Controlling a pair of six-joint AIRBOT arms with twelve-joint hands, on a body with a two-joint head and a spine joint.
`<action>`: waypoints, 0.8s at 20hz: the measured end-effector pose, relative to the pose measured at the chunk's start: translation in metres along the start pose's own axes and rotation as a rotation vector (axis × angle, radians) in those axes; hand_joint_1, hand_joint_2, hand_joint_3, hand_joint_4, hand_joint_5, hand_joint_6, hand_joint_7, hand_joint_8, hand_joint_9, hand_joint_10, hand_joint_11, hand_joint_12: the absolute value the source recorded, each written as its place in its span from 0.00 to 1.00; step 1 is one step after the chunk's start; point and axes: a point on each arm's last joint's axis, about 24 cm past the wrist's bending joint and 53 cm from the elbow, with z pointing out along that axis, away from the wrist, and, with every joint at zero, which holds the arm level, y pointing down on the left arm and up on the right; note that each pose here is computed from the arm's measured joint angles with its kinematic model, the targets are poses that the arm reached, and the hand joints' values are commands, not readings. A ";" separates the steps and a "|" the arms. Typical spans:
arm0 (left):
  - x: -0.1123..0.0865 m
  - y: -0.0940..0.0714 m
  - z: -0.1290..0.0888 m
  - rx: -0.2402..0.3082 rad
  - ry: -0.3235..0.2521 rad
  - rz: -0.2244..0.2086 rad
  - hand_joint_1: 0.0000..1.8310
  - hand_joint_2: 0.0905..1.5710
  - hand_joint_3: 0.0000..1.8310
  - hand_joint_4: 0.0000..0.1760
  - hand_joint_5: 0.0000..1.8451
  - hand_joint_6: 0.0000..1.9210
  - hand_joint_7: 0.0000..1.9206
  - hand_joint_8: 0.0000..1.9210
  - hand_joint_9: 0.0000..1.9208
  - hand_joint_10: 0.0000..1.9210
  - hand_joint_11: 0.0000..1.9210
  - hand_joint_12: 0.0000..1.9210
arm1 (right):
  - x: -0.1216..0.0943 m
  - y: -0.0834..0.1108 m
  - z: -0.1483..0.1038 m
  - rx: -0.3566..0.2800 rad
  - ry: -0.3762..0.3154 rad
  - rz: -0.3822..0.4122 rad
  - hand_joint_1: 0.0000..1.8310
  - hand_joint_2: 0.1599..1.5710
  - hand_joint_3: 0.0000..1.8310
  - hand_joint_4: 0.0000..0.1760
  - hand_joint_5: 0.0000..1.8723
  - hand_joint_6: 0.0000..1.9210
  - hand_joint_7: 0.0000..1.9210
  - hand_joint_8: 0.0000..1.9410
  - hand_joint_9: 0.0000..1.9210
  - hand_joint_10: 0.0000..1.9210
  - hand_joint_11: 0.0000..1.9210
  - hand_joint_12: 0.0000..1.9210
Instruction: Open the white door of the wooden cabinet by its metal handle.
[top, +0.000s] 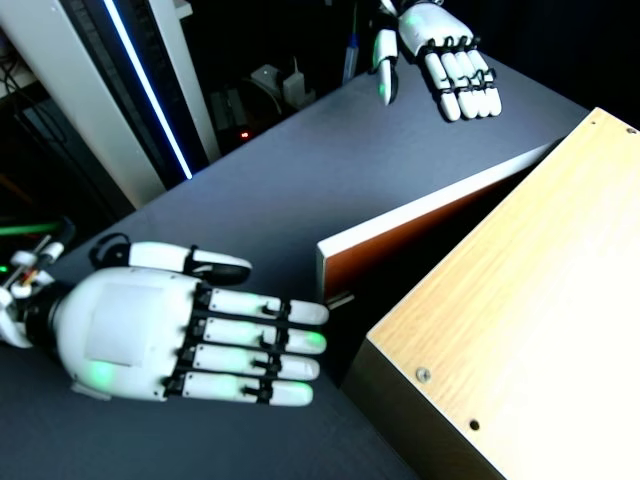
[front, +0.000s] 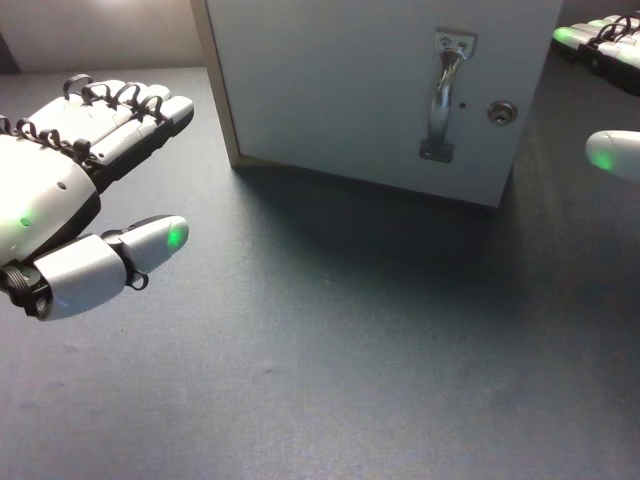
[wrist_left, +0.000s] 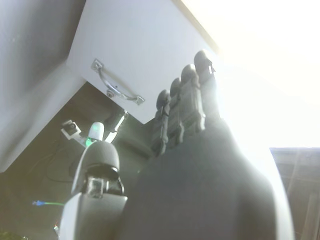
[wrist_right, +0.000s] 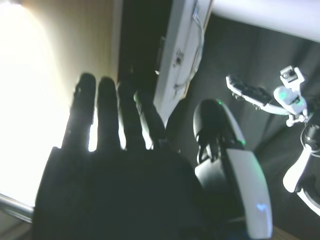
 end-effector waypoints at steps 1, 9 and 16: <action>0.000 0.000 0.000 0.000 0.001 0.000 0.00 0.92 0.00 0.00 0.05 0.00 0.04 0.00 0.04 0.00 0.03 0.10 | 0.002 -0.001 0.001 0.002 0.004 0.002 0.05 0.91 0.00 0.00 0.00 0.00 0.00 0.00 0.00 0.00 0.01 0.00; 0.000 -0.001 0.000 0.002 0.001 -0.010 0.00 0.93 0.00 0.00 0.05 0.00 0.03 0.00 0.04 0.00 0.02 0.10 | 0.016 0.010 0.002 -0.028 0.041 -0.008 0.03 0.91 0.00 0.00 0.00 0.00 0.00 0.00 0.00 0.00 0.00 0.00; 0.003 0.003 -0.003 -0.006 0.012 -0.022 0.01 0.96 0.00 0.00 0.04 0.00 0.02 0.00 0.03 0.00 0.01 0.10 | 0.026 0.025 0.002 -0.070 0.050 0.011 0.09 0.91 0.00 0.00 0.00 0.00 0.00 0.00 0.00 0.00 0.00 0.00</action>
